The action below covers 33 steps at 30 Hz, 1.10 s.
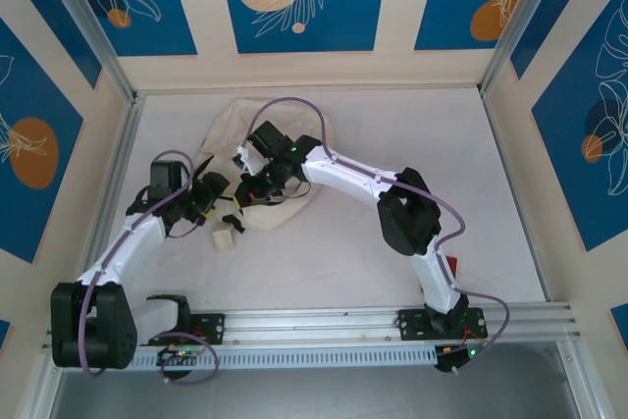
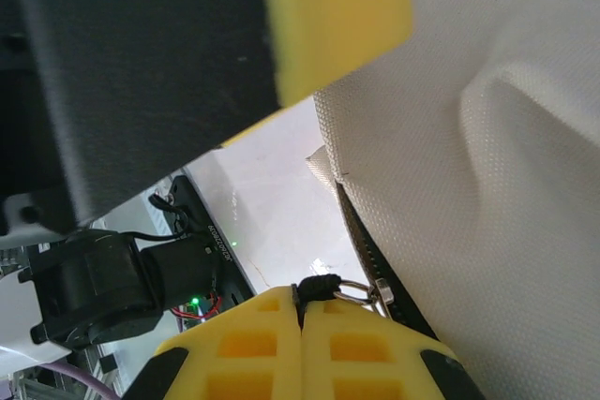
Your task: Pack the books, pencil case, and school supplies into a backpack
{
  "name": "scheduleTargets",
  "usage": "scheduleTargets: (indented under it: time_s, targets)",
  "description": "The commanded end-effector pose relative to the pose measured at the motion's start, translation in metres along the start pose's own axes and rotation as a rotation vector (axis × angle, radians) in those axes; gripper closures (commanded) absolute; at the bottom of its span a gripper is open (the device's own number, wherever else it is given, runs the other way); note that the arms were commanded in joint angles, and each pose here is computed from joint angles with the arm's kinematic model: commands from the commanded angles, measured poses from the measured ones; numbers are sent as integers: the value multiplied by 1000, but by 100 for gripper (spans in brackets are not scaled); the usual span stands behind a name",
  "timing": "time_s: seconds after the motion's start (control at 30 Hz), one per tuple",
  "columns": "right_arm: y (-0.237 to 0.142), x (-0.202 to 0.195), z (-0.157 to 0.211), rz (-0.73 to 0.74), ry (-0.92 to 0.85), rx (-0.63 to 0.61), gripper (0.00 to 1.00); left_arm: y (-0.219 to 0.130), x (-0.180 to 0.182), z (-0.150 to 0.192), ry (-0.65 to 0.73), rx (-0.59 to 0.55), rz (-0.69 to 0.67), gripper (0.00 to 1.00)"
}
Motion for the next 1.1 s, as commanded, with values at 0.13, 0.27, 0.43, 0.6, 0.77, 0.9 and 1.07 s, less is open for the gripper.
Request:
scheduleTargets:
  time_s: [0.13, 0.27, 0.43, 0.6, 0.77, 0.9, 1.07]
  targets:
    - [-9, 18, 8, -60, -17, 18, 100, 16, -2, -2, -70, 33, 73, 36]
    - [-11, 14, 14, -29, -5, 25, 100, 19, 4, -5, -70, 11, 41, 56]
    - [-23, 4, 28, 75, 4, 23, 100, 19, 15, -8, -48, -31, -30, 79]
    - [-43, -18, 55, 220, 27, 34, 100, 19, 21, -10, -24, -53, -75, 94]
    - [-65, -49, 76, 326, 100, 32, 100, 14, 24, -12, 4, -73, -112, 97]
    - [-83, -79, 85, 440, 152, 12, 100, 6, 24, -14, 37, -97, -145, 98]
    - [-102, -110, 84, 554, 196, -18, 100, -3, 23, -18, 66, -127, -174, 99]
Point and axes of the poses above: each hand's point on the last joint's axis, 136 mm out from that joint toward the fingers, its own y axis out along the fingers, its own x axis along the line the jaws close on, z = x × y, the point moved 5 cm from there along -y, back along the fingers, and after that the axes turned 1 degree about -y, right-handed, at the moved point
